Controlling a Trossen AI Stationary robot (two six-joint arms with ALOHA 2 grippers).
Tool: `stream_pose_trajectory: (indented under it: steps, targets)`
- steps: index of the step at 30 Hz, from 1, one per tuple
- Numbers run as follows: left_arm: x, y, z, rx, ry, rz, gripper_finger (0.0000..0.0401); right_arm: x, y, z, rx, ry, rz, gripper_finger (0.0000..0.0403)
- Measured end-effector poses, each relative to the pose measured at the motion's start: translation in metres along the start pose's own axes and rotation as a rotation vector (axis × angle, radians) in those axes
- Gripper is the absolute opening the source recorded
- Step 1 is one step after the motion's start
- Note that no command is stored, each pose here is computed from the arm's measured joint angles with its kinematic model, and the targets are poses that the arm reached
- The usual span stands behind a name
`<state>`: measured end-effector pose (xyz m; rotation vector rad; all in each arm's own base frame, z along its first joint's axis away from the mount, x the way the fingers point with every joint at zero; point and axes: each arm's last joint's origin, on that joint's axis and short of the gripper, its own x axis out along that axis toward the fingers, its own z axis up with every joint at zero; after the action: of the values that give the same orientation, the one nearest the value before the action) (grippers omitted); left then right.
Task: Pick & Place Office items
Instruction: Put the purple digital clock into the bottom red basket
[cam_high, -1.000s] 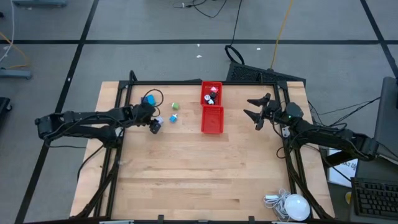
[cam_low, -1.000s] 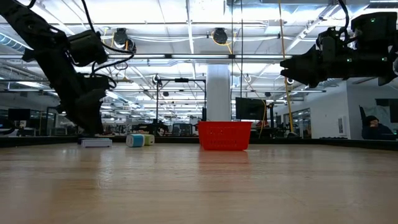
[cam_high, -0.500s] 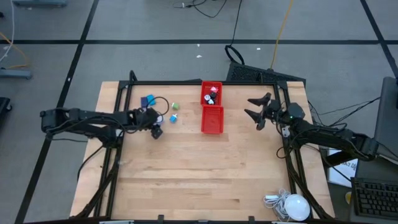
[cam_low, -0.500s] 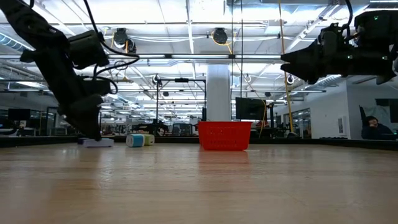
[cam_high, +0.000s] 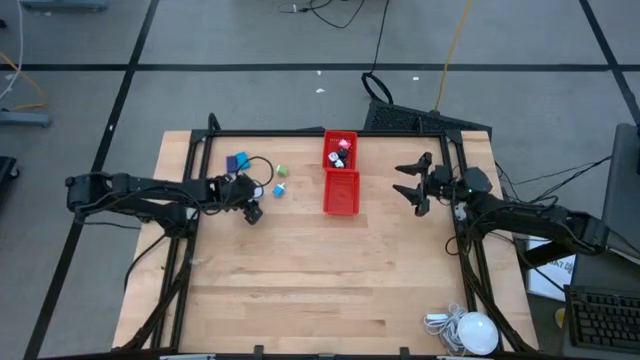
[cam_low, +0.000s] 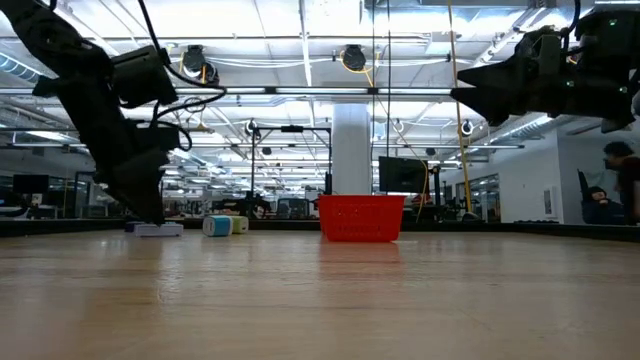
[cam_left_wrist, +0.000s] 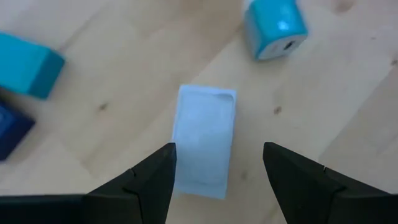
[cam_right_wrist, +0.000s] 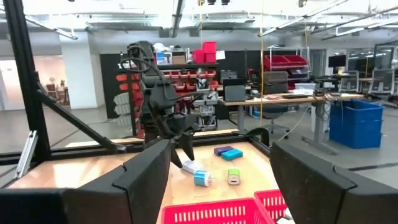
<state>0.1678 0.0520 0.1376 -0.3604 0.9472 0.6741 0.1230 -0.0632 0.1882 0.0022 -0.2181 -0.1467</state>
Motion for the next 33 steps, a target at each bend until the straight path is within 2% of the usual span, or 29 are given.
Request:
stream_pose_trajectory:
  steps: [5, 11, 19, 26, 33]
  targets:
    - [-0.004, -0.001, 0.006, 0.067, -0.026, 0.041, 0.0243, 0.0, 0.0, 0.002, -0.025, -0.017, 0.003, 0.0263]
    - [0.0, 0.004, 0.003, 0.071, 0.018, 0.102, 0.0243, 0.0, 0.001, 0.004, -0.035, -0.039, 0.004, 0.0263]
    - [0.003, 0.005, -0.001, 0.057, 0.104, 0.006, 0.0243, 0.0, 0.001, 0.01, -0.032, -0.096, 0.011, 0.0263]
    - [0.003, 0.005, 0.0, 0.074, 0.093, 0.003, 0.0243, -0.001, 0.002, 0.011, -0.029, -0.109, 0.013, 0.0263]
    - [0.003, 0.005, 0.0, 0.015, 0.094, 0.007, 0.0243, 0.001, 0.001, 0.004, 0.072, -0.046, 0.013, 0.0263]
